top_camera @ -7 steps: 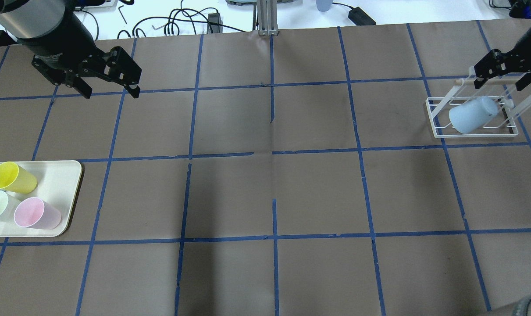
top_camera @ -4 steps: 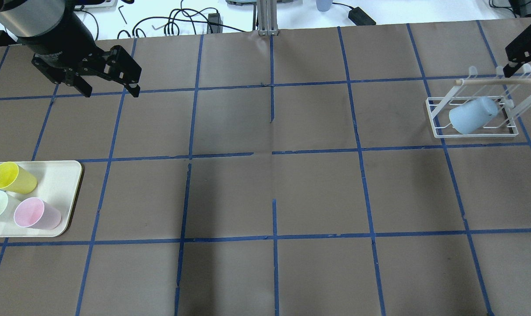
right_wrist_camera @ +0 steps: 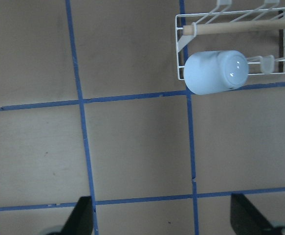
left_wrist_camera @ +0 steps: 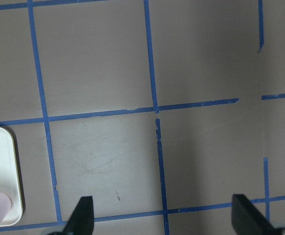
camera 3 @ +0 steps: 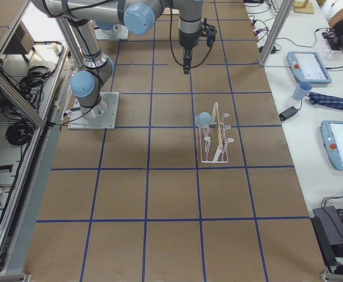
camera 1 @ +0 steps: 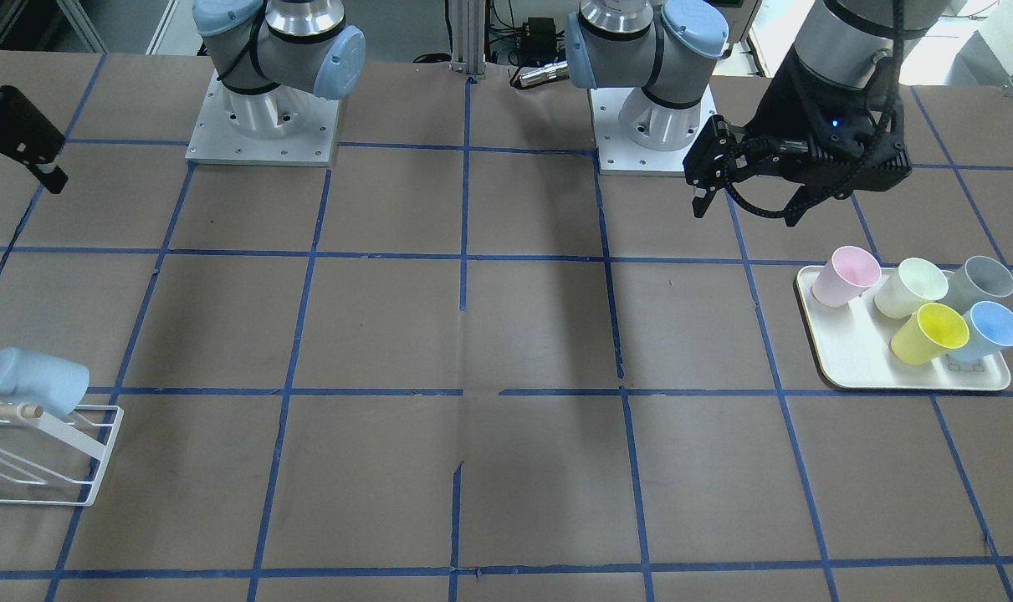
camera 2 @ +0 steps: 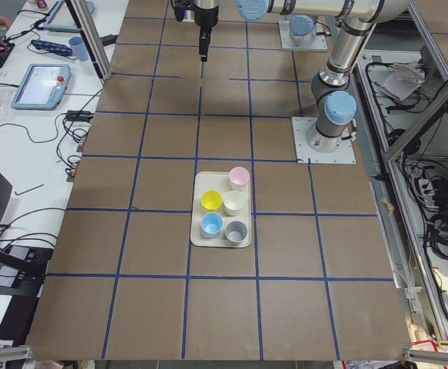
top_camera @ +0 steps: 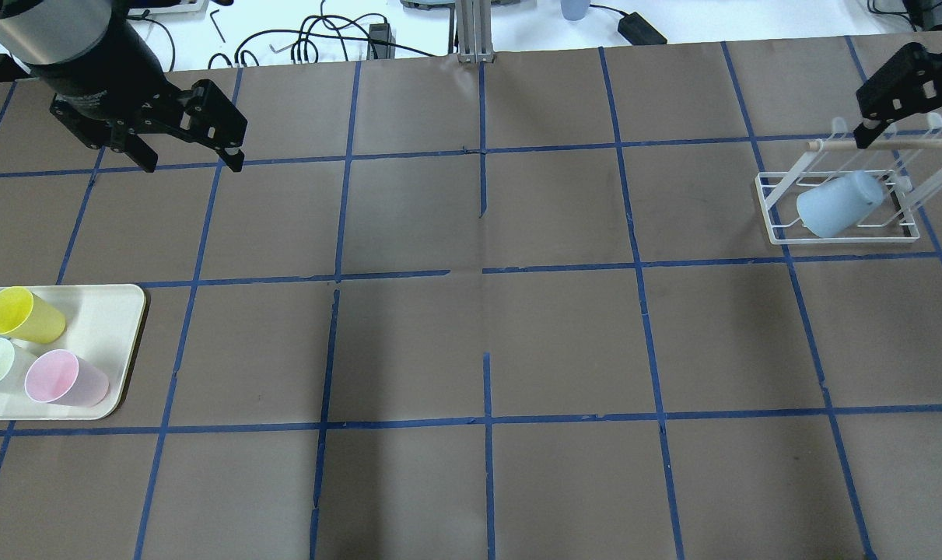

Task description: Transfer IKEA cup to right arm and place on rack

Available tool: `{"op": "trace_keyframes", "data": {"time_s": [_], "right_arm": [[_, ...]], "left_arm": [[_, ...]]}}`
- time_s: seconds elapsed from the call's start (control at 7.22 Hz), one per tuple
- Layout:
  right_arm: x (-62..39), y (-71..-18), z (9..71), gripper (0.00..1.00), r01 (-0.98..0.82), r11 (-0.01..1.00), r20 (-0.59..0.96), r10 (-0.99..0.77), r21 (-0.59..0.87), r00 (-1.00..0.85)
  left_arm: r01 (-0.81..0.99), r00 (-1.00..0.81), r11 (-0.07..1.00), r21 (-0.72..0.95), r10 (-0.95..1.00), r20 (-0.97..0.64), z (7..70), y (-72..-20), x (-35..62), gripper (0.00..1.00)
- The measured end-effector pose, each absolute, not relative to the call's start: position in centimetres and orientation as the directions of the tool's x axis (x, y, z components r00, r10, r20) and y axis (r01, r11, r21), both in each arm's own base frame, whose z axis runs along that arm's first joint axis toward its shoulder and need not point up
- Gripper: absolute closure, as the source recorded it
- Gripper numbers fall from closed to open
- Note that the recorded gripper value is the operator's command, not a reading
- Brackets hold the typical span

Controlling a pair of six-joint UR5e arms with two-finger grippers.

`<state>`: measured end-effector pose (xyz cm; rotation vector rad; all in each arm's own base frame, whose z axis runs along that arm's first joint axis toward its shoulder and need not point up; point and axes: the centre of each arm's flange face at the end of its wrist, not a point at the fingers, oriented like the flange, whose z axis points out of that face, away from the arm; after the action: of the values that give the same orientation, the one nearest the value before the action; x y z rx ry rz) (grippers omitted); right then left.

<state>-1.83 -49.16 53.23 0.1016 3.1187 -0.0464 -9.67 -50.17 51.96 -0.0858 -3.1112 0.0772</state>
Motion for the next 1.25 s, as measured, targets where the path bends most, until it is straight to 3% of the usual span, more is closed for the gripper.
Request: {"op": "trace_keyframes", "data": {"time_s": [0.55, 1.25], "right_arm": [[11.8, -48.8, 52.7, 0.0, 0.126, 0.992, -0.036, 0.125, -0.021, -0.991], [14.5, -49.6, 52.1, 0.0, 0.112, 0.992, -0.042, 0.11, -0.051, -0.993]], "left_arm": [[0.063, -0.998, 0.996, -0.061, 0.064, 0.027, 51.3, -49.5, -13.2, 0.0], [0.061, -0.998, 0.996, -0.072, 0.062, 0.007, 51.4, -49.5, -13.1, 0.0]]}}
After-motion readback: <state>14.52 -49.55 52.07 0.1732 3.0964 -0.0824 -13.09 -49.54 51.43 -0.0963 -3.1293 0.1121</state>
